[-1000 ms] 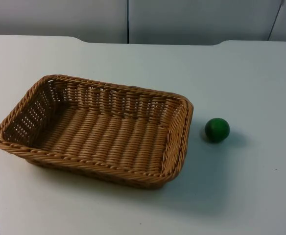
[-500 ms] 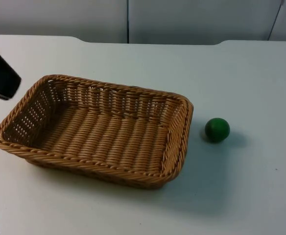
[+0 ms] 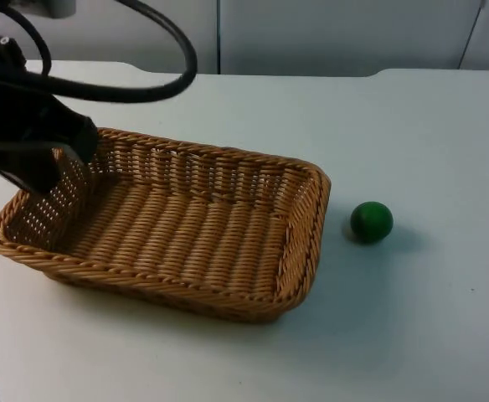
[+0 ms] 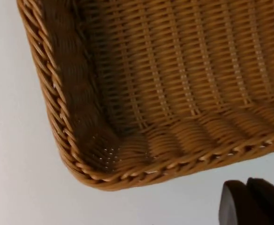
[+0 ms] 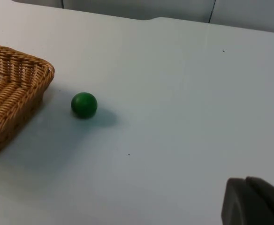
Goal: Pick up the basket with the left hand and place the ball into the basket with the right hand.
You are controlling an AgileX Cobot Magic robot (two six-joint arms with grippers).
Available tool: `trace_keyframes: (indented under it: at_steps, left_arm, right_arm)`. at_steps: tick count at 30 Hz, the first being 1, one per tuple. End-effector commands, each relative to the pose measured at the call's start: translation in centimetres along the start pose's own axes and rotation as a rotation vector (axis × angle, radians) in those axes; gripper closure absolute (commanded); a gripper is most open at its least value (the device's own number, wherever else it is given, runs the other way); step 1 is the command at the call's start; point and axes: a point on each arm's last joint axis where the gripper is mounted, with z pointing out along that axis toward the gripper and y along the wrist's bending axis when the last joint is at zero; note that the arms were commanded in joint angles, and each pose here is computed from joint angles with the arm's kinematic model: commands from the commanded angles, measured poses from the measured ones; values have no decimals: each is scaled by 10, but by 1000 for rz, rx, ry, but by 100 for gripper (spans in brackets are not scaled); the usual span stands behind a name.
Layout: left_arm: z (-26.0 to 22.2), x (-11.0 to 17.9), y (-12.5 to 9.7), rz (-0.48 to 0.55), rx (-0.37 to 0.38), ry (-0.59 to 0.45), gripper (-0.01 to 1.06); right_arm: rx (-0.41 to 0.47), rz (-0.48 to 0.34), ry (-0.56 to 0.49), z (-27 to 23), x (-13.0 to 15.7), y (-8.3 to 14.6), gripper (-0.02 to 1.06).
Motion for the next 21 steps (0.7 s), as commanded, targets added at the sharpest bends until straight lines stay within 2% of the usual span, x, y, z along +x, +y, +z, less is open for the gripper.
trace_keyframes:
  at_steps: [1,3,4,6,8,13,21]
  left_arm:
    - [5,-5,0,26,-21,5,92]
    - [13,-13,2,29,-28,-19,67]
    - [13,-13,2,29,-28,-19,67]
    - [17,-18,3,25,-35,-69,48]
    - [21,-23,4,20,-41,-118,41]
    - [28,-33,5,12,-52,-177,41]
    - [38,-53,10,18,-74,-182,41]
  right_arm:
    - [10,0,-16,-1,-1,0,105]
    - [10,0,-16,-1,-1,0,105]
    - [10,0,-16,-1,-1,0,105]
    - [10,0,-16,-1,-1,0,105]
    - [10,0,-16,-1,-1,0,105]
    - [10,0,-16,-1,-1,0,105]
    - [10,0,-16,-1,-1,0,105]
